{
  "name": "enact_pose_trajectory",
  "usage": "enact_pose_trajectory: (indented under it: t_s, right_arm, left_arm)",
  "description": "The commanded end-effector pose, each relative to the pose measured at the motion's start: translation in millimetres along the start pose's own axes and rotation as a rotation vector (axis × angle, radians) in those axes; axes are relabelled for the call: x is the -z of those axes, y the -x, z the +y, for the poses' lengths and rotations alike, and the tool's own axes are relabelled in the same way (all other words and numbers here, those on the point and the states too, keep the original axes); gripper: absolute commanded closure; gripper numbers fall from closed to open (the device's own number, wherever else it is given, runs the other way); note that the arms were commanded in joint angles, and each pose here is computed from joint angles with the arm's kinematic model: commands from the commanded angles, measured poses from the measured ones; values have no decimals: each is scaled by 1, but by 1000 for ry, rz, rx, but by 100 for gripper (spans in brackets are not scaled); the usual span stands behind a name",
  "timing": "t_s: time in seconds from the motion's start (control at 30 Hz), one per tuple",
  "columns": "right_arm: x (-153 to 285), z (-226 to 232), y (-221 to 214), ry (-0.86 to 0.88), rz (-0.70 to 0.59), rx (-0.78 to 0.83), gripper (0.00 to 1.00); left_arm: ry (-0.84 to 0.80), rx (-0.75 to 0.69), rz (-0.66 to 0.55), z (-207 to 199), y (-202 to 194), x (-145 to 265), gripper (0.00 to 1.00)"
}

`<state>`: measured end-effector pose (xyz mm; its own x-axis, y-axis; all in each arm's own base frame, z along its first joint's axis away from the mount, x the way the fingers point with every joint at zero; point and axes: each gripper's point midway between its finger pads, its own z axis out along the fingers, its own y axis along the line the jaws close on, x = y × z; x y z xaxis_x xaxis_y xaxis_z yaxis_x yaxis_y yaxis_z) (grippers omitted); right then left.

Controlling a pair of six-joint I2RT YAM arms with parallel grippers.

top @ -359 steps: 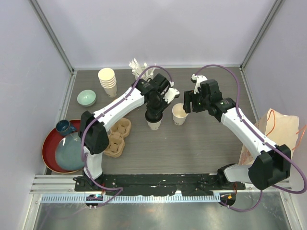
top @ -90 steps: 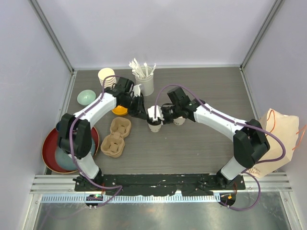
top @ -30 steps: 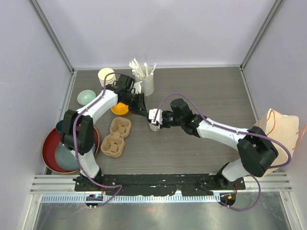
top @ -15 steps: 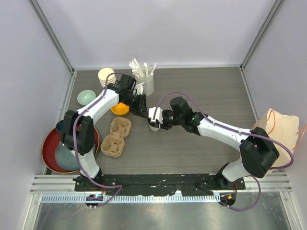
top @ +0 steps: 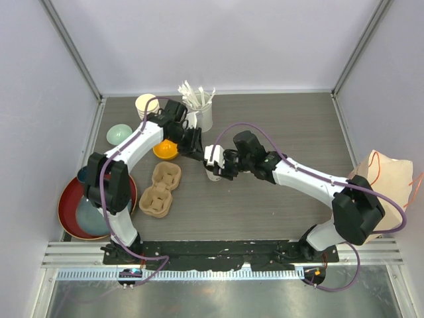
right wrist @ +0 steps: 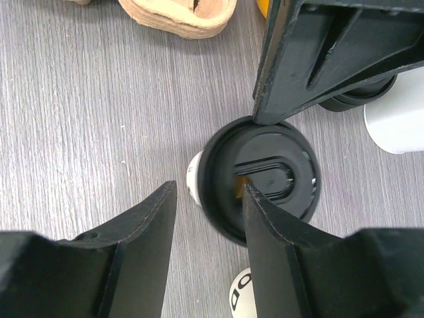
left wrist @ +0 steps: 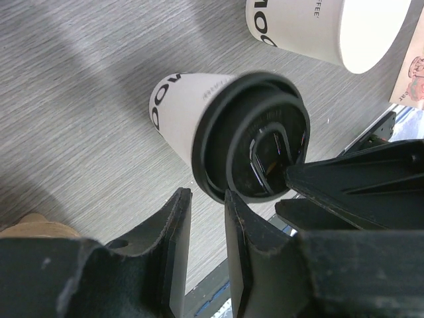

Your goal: Pack the takeout coffee

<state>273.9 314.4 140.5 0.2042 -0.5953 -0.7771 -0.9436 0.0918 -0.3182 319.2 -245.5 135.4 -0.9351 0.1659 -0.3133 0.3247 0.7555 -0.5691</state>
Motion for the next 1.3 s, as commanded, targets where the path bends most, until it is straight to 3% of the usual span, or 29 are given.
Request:
enact_pose_trajectory:
  t_s: [0.0,0.23,0.43,0.53,0.6,0.73,0.9,1.13,1.27]
  right_arm:
    - [5,-19,24,-43,-43,-10,49]
    - [13,-27,39,-69,-74,-14,46]
    - [32,-32,61,-118,-139,-100,44]
    - [44,-37,69,-157,-163,-156,43]
    - [46,-36,68,-157,-167,-159,43]
    - [50,-32,64,-153,-172,-150,43]
    - [48,-28,53,-147,-155,-168,43]
    - [51,-24,44,-142,-146,-165,43]
    - [52,-24,43,-135,-152,-161,43]
  left_arm:
    - [-6,-51,-59,-8,17,17,69]
    - [53,-101,-108,5,33,24,62]
    - [413,-295,-277,55,84,57,59]
    - [544,-379,-287,78,97,61,61]
    - [540,-476,-239,79,98,52,61]
    - [484,-840,-34,81,94,43,58]
    - [437,-1070,167,99,92,28,57]
    - [264,-1397,214,91,79,12,56]
    - [235,-1489,235,94,78,6,55]
